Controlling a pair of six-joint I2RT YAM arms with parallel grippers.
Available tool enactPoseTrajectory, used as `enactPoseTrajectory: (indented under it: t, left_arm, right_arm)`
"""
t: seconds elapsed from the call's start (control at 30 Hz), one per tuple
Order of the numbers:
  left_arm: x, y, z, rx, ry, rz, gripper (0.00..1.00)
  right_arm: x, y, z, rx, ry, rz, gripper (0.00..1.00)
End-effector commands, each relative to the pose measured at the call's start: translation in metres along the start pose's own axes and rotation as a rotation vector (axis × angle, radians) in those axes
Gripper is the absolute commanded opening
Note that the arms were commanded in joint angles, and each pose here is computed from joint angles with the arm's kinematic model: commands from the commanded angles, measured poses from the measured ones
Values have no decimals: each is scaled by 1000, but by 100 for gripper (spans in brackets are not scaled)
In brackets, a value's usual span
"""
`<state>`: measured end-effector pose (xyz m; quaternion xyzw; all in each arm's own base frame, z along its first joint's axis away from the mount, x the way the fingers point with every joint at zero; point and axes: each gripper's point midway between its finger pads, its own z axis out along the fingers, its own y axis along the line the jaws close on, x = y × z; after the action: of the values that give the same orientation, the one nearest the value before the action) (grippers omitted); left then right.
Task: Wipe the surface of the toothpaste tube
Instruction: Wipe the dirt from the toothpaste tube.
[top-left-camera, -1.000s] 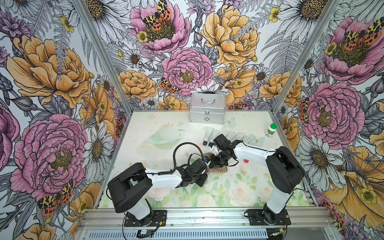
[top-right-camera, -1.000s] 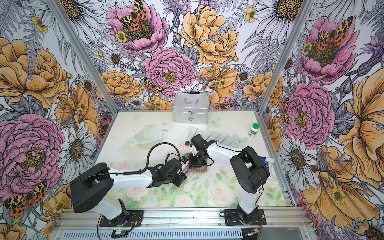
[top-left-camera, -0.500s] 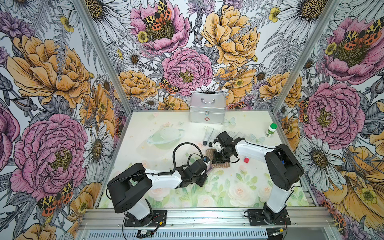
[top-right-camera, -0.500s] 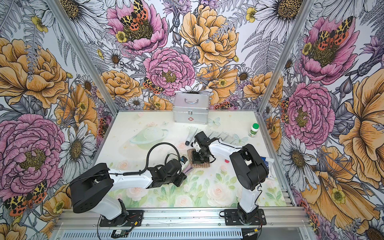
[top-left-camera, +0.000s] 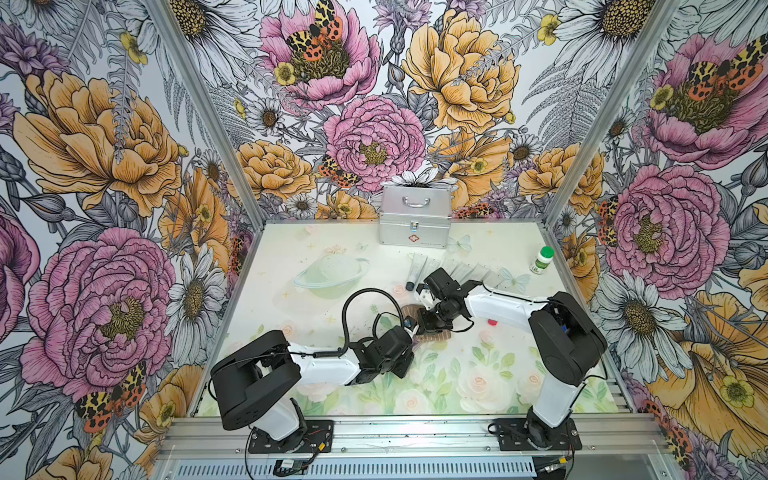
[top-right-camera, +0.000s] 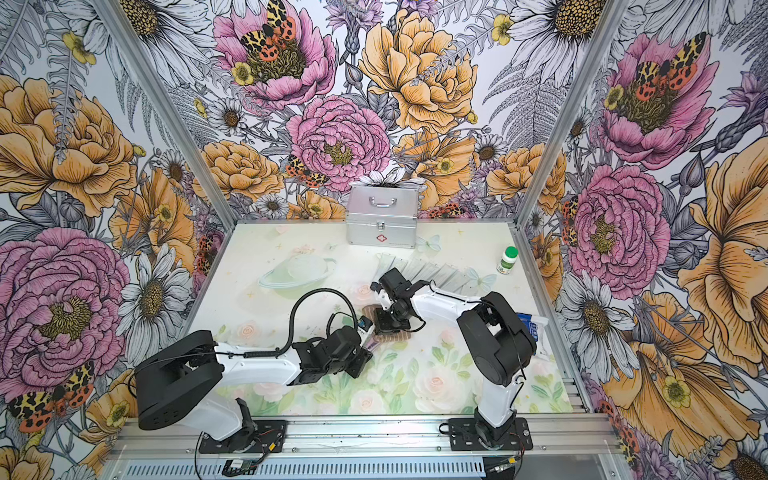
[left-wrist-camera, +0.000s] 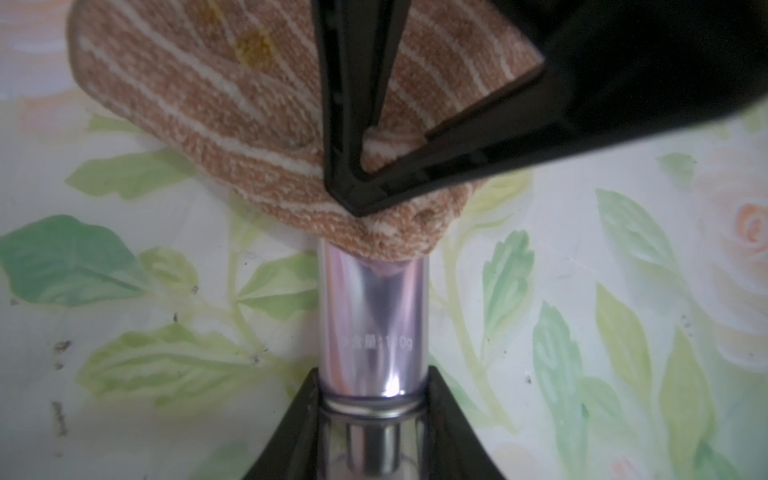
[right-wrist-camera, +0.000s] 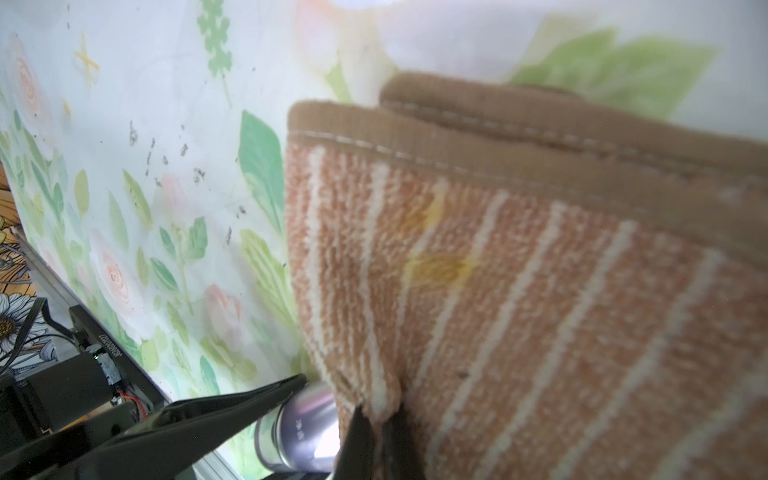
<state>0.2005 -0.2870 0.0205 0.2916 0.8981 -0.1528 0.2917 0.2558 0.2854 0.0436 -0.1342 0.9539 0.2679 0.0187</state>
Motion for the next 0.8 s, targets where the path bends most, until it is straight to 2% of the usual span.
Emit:
enactPoseTrajectory:
  t: [0.0, 0.27, 0.43, 0.6, 0.77]
  left_arm:
    - [-7, 5, -5, -28, -55, 2, 29]
    - [-7, 7, -11, -18, -97, -28, 30]
    - [-5, 7, -11, -16, -96, -31, 30]
    - [-4, 8, -9, -19, -90, -29, 29]
    - [-3, 8, -9, -20, -91, -28, 30]
  right_arm:
    - [27, 0, 7, -11, 80, 20, 0]
    - [12, -65, 16, 184, 46, 89, 0]
    - [-6, -85, 11, 221, 11, 128, 0]
    - [-12, -75, 9, 183, 12, 122, 0]
    - [5, -39, 17, 104, 55, 71, 0]
